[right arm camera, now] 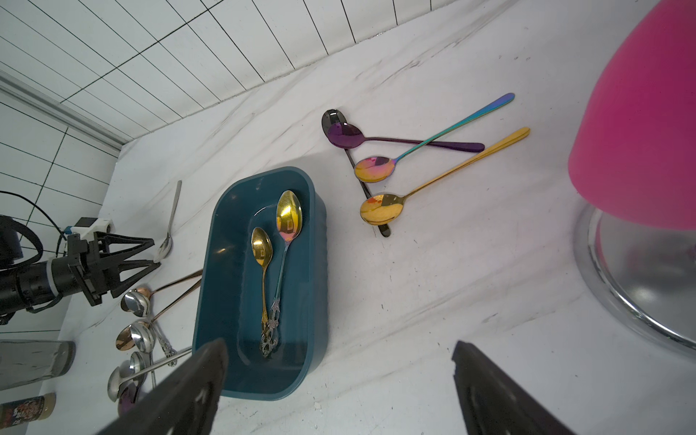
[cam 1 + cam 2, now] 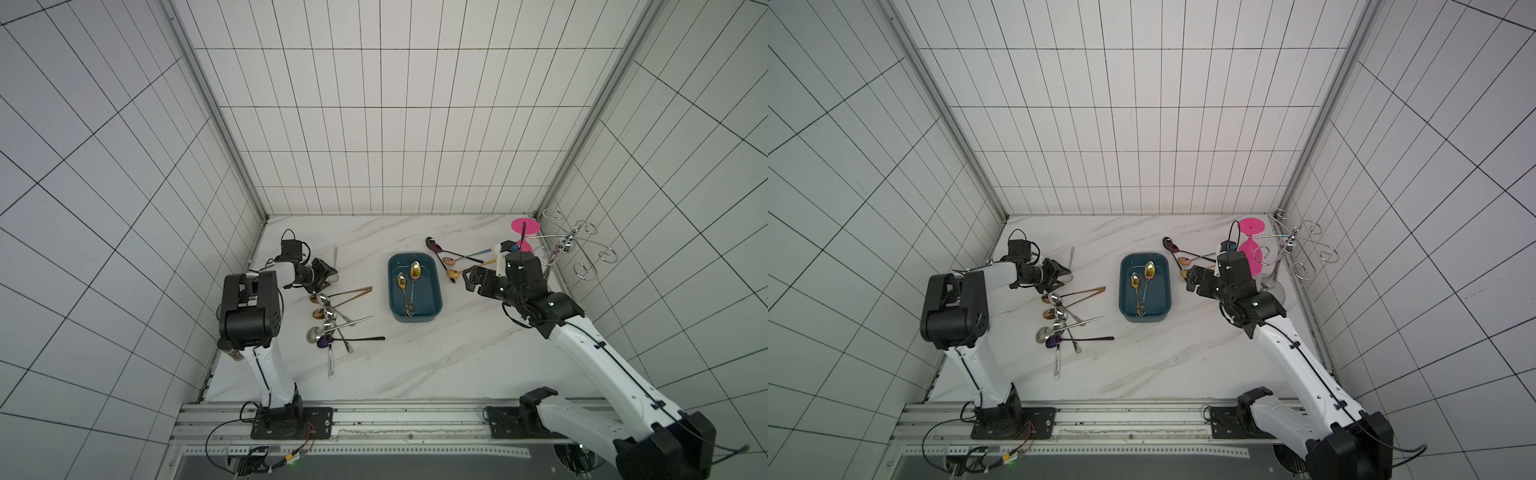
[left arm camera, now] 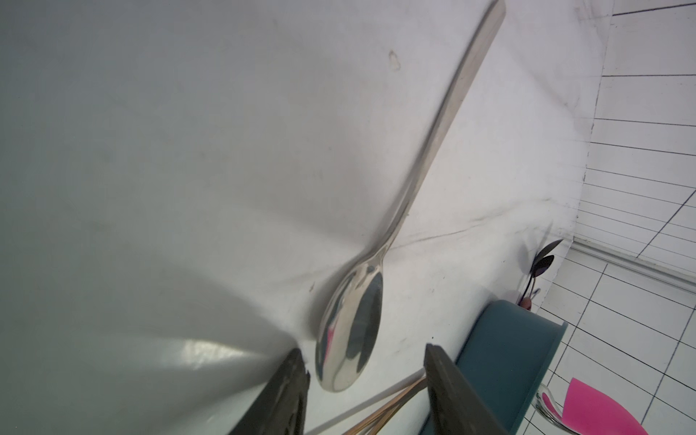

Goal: Put the spoon into the storage box
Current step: Pick up the spoon from the center of the board.

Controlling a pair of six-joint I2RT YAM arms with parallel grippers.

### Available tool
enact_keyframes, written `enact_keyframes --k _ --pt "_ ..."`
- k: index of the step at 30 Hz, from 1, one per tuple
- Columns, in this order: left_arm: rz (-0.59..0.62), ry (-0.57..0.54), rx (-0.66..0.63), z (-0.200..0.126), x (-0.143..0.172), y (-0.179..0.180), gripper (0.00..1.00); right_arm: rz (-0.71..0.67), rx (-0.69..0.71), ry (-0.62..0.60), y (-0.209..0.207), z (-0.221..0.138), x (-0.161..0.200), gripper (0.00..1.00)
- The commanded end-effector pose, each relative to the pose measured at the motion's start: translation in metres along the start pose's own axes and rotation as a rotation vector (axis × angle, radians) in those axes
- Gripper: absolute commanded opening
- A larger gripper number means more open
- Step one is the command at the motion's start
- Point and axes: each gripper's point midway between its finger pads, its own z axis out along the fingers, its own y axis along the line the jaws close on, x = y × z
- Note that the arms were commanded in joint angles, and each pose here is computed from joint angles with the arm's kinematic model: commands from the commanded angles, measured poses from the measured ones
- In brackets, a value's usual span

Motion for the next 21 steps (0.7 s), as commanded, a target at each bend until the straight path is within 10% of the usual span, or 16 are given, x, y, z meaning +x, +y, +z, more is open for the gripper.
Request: enact_keyframes --k 1,21 --pt "-0.079 0.028 -0.021 0.016 0.005 0.018 0.51 0.001 0.002 -0.021 0.001 -0.007 -0.009 0.97" --pt "-0.173 0.038 -0.092 0.029 0.006 0.044 0.16 0.003 0.017 -0.025 -0.003 -0.007 -0.011 0.97"
